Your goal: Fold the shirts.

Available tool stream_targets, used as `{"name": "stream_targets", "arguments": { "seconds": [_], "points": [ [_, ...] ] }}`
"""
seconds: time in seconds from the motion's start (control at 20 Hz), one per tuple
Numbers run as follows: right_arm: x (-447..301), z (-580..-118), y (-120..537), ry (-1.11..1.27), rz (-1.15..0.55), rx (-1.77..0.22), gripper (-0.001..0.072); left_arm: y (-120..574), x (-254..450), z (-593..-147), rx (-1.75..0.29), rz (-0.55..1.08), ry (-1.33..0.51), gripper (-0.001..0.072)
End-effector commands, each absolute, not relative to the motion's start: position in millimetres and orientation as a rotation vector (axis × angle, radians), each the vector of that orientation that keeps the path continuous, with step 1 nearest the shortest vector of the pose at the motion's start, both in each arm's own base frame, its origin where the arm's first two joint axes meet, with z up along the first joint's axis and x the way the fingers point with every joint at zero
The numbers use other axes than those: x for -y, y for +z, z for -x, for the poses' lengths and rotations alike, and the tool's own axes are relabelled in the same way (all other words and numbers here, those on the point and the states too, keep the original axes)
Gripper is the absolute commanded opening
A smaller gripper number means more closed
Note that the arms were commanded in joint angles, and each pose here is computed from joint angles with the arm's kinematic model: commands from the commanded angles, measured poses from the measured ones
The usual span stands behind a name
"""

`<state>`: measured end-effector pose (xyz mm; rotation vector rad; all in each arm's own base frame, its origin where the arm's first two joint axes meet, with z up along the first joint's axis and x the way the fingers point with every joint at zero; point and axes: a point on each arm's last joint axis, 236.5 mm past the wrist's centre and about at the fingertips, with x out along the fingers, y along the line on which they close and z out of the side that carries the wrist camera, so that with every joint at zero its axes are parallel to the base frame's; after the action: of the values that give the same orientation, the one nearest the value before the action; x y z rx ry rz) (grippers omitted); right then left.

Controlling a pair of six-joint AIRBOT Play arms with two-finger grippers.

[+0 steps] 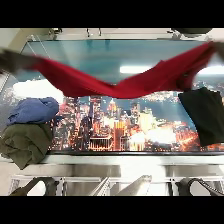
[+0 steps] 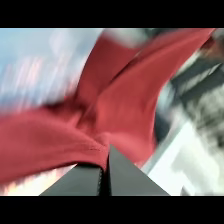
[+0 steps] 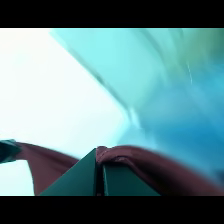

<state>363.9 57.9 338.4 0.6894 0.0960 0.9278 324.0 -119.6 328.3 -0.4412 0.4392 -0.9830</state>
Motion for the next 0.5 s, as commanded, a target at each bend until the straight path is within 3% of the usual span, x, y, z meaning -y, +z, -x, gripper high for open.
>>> {"name": "stream_targets", "arguments": {
  "seconds": [0.0,0.15,0.3,0.45],
  "points": [
    [-81,-263,459,0.951,-0.464,0.329,0.0021,482,126,-232,0.096,0.324,-1.139,0.0026],
    [-87,-221,492,0.753,-0.291,0.469,0.0021,521,112,-196,0.263,0.257,-1.053,0.0026],
    [-76,-209,503,0.543,-0.187,0.524,0.0021,521,88,-206,0.253,0.288,-0.933,0.0027],
    [-57,-230,486,0.424,-0.132,0.453,0.0021,497,66,-235,0.186,0.433,-0.964,0.0027]
  ]
}}
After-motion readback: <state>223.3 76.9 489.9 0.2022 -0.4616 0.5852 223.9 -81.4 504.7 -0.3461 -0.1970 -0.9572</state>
